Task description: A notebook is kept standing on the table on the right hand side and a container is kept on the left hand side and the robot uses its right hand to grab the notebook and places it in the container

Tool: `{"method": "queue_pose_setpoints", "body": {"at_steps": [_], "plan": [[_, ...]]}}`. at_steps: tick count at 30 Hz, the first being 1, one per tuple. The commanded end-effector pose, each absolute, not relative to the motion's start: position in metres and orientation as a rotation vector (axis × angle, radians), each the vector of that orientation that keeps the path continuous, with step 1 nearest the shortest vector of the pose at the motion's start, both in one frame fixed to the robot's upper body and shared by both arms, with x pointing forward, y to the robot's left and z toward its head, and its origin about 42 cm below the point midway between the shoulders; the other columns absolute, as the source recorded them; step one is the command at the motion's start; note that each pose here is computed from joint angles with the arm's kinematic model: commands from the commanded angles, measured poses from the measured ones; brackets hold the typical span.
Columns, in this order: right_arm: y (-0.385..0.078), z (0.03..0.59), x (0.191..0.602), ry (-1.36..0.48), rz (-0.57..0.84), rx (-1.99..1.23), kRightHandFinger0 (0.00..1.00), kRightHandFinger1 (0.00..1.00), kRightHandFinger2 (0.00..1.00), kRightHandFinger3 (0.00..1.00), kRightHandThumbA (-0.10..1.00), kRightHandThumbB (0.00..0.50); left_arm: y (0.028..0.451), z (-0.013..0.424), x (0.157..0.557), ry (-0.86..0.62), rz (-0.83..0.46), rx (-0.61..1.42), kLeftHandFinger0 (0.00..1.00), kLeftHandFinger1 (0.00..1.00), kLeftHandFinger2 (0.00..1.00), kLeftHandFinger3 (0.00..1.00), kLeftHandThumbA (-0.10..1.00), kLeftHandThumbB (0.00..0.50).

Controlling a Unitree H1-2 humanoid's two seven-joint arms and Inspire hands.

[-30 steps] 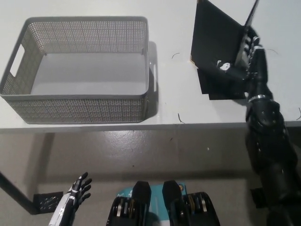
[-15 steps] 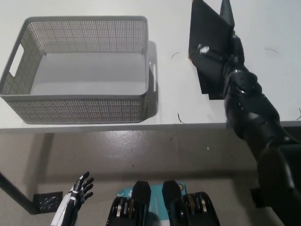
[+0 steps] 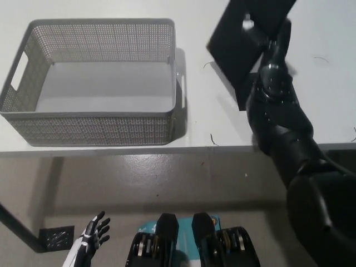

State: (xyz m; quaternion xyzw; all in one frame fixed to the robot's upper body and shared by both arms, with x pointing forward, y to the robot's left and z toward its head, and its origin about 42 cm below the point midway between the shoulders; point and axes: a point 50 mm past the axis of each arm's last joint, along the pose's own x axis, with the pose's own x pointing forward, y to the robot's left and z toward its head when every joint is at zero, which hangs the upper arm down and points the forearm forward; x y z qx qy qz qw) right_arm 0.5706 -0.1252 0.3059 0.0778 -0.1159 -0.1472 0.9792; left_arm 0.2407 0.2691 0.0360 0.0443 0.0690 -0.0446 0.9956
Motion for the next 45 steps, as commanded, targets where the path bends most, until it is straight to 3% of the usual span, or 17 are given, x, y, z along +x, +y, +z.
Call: {"method": "queue_pose_setpoints", "body": {"at_steps": [1,9,11,16,19,23,26,27,31,37,38,39,40,41,42,43,45], "plan": [[-0.109,0.387,0.566,-0.506,-0.28,0.239,0.0,0.0,0.37,0.47,-0.1,0.103,0.274,0.038,0.237,0.098,-0.113,0.111,1.0,1.0,1.0,1.0,1.0,0.151],[-0.095,0.42,0.547,-0.577,-0.21,0.36,0.0,0.08,0.54,0.6,-0.1,0.109,0.27,0.037,0.235,0.109,-0.131,0.112,1.0,1.0,1.0,1.0,1.0,0.137],[-0.086,0.43,0.541,-0.614,-0.182,0.346,0.0,0.09,0.55,0.59,-0.1,0.086,0.269,0.037,0.236,0.118,-0.132,0.109,1.0,1.0,1.0,1.0,1.0,0.149],[-0.052,0.438,0.532,-0.631,-0.114,0.307,0.0,0.04,0.46,0.6,-0.1,0.106,0.265,0.034,0.234,0.127,-0.142,0.117,1.0,1.0,1.0,1.0,1.0,0.15],[-0.02,0.429,0.531,-0.6,-0.111,0.18,0.0,0.0,0.3,0.43,-0.1,0.114,0.264,0.035,0.234,0.135,-0.14,0.114,1.0,1.0,1.0,1.0,1.0,0.147],[0.006,0.417,0.533,-0.539,-0.057,0.158,0.0,0.0,0.36,0.41,-0.1,0.111,0.264,0.036,0.239,0.125,-0.159,0.109,1.0,1.0,1.0,1.0,1.0,0.138],[0.032,0.402,0.534,-0.465,-0.006,0.071,0.0,0.04,0.46,0.49,-0.1,0.102,0.264,0.038,0.24,0.126,-0.175,0.109,1.0,1.0,1.0,1.0,1.0,0.12],[0.042,0.398,0.532,-0.446,0.016,0.042,0.0,0.05,0.49,0.51,-0.1,0.095,0.264,0.038,0.24,0.136,-0.177,0.119,1.0,1.0,1.0,1.0,1.0,0.146],[0.057,0.393,0.529,-0.431,0.049,-0.035,0.0,0.06,0.5,0.54,-0.1,0.094,0.261,0.037,0.247,0.131,-0.183,0.118,1.0,1.0,1.0,1.0,1.0,0.172],[0.076,0.378,0.522,-0.416,0.11,-0.142,0.0,0.03,0.48,0.49,-0.1,0.117,0.258,0.04,0.247,0.121,-0.19,0.131,1.0,1.0,1.0,1.0,1.0,0.15],[0.074,0.373,0.523,-0.419,0.14,-0.144,0.05,0.15,0.62,0.7,0.0,0.134,0.258,0.041,0.247,0.123,-0.194,0.139,1.0,1.0,1.0,1.0,1.0,0.151],[0.073,0.371,0.523,-0.42,0.151,-0.145,0.02,0.15,0.58,0.7,0.16,0.144,0.258,0.041,0.247,0.124,-0.196,0.142,1.0,1.0,1.0,1.0,1.0,0.153],[0.071,0.367,0.525,-0.42,0.186,-0.156,0.32,0.48,0.85,1.0,0.37,0.226,0.259,0.041,0.247,0.126,-0.194,0.144,1.0,1.0,1.0,1.0,1.0,0.164],[0.068,0.363,0.527,-0.414,0.224,-0.178,0.8,1.0,1.0,1.0,0.62,0.342,0.259,0.041,0.247,0.127,-0.197,0.145,1.0,1.0,1.0,1.0,1.0,0.169],[0.065,0.36,0.529,-0.393,0.294,-0.191,1.0,1.0,1.0,1.0,0.7,0.395,0.259,0.04,0.248,0.127,-0.196,0.145,1.0,1.0,1.0,1.0,1.0,0.182],[0.062,0.359,0.531,-0.372,0.34,-0.193,1.0,1.0,1.0,1.0,0.78,0.454,0.259,0.04,0.249,0.129,-0.199,0.147,1.0,1.0,1.0,1.0,1.0,0.192],[0.057,0.359,0.535,-0.354,0.385,-0.232,1.0,1.0,1.0,1.0,0.9,0.494,0.26,0.042,0.248,0.133,-0.205,0.15,1.0,1.0,1.0,1.0,1.0,0.176]]}}
